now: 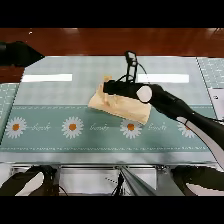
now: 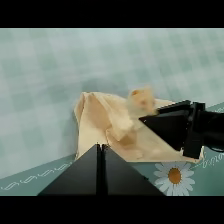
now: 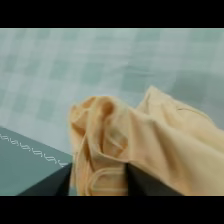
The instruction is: Fold the shirts.
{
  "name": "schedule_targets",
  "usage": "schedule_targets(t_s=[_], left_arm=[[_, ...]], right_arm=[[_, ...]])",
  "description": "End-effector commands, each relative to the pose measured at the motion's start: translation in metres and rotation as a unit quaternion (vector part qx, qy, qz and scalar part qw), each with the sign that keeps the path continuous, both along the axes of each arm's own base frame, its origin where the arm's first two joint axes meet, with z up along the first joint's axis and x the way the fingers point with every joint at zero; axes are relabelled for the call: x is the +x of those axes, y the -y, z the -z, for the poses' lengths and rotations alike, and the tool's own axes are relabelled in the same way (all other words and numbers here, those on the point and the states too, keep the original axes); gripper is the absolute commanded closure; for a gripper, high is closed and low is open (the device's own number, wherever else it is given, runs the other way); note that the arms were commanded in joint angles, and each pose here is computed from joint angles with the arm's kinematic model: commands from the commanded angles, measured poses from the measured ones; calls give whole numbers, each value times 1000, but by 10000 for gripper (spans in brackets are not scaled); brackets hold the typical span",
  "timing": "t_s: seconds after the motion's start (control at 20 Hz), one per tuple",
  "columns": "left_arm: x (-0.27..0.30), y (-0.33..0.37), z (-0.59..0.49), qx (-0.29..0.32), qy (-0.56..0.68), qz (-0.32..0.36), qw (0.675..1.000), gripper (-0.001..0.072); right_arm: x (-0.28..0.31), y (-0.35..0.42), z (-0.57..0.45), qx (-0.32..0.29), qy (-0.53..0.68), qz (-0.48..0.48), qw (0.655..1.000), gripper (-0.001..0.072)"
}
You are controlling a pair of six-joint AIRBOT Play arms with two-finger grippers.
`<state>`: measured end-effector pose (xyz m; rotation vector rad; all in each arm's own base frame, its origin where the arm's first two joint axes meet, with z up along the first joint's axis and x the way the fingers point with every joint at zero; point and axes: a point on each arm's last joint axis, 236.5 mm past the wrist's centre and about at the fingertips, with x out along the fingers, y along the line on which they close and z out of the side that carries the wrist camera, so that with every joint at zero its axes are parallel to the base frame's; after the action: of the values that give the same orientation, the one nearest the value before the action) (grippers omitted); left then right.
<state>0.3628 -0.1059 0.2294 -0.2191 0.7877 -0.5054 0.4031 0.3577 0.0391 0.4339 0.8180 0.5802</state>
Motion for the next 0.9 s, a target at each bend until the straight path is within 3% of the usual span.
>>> schedule_targets(t_s=[0.0, 0.1, 0.25, 0.4, 0.5, 0.55, 0.65, 0.75, 0.85], left_arm=[[-8, 2, 23, 0, -33, 6, 999, 682], [-9, 2, 31, 1, -40, 7, 999, 681], [-4, -1, 30, 8, -28, 3, 1000, 681], [-2, -5, 30, 12, -25, -3, 1000, 680], [-2, -6, 31, 15, -26, -3, 1000, 680], [-2, -6, 31, 15, -27, -3, 1000, 679], [-3, -6, 32, 14, -30, -3, 999, 637], [-6, -5, 34, 10, -40, -4, 999, 575], [-10, -4, 36, 12, -48, 1, 999, 575]], right_arm=[[-9, -15, 4, -8, 14, -24, 1000, 216], [-8, 16, -7, -59, 30, -48, 997, 216], [-8, 127, -16, -205, 15, -49, 977, 217], [-33, 300, -13, -393, -85, 24, 915, 229], [-74, 391, 0, -432, -206, 90, 874, 235], [-92, 407, 14, -397, -255, 114, 874, 232], [-108, 389, 45, -244, -316, 150, 905, 213], [-98, 352, 65, -92, -316, 172, 929, 213], [-84, 321, 78, 0, -293, 189, 937, 159]])
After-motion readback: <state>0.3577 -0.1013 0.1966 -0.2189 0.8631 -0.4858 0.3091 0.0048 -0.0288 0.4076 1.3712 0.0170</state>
